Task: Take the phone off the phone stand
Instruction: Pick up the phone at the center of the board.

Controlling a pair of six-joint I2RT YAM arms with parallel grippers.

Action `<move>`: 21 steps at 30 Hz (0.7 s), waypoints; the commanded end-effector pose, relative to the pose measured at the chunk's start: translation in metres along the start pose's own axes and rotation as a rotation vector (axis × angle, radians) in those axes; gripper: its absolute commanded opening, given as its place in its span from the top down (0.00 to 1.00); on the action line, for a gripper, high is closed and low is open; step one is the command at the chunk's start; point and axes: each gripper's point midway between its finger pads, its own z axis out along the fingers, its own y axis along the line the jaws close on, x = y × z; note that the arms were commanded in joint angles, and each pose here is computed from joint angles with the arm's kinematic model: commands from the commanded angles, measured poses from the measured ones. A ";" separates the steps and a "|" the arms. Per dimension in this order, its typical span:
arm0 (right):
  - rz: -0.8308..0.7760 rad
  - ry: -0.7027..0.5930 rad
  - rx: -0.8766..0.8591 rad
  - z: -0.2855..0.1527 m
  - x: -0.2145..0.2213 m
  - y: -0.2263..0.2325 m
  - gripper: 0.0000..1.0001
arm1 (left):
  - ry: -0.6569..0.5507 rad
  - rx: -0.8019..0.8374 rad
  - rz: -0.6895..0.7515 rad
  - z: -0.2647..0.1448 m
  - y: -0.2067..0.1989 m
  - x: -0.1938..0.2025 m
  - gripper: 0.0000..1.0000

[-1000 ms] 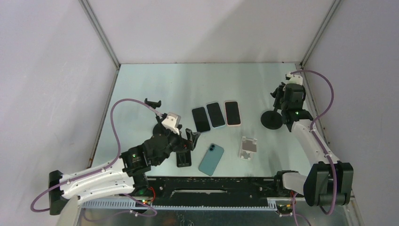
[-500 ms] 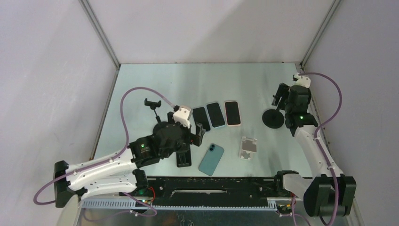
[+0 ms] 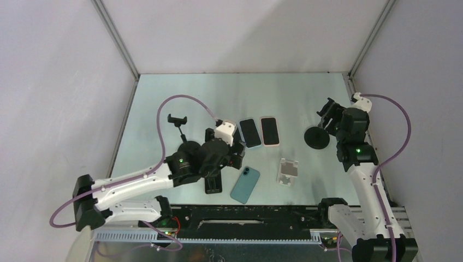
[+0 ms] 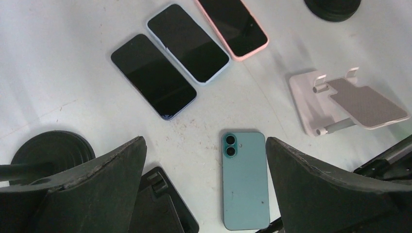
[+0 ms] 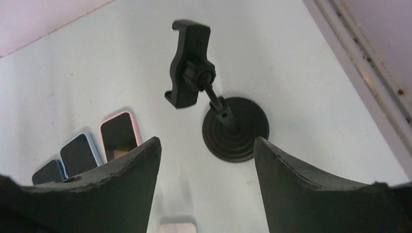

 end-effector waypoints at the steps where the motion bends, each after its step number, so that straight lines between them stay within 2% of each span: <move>1: 0.064 0.070 -0.002 -0.013 0.014 0.000 0.28 | 0.079 -0.024 -0.012 0.009 -0.005 0.008 0.00; 11: 0.097 0.045 -0.074 -0.054 0.009 0.005 0.27 | 0.257 0.082 0.011 0.032 -0.056 0.052 0.00; 16: 0.081 0.034 -0.091 -0.066 0.009 0.004 0.27 | 0.396 0.057 0.150 0.037 -0.080 0.098 0.00; 21: 0.073 0.063 -0.111 -0.071 0.016 0.005 0.27 | 0.518 0.034 0.224 0.041 -0.092 0.148 0.00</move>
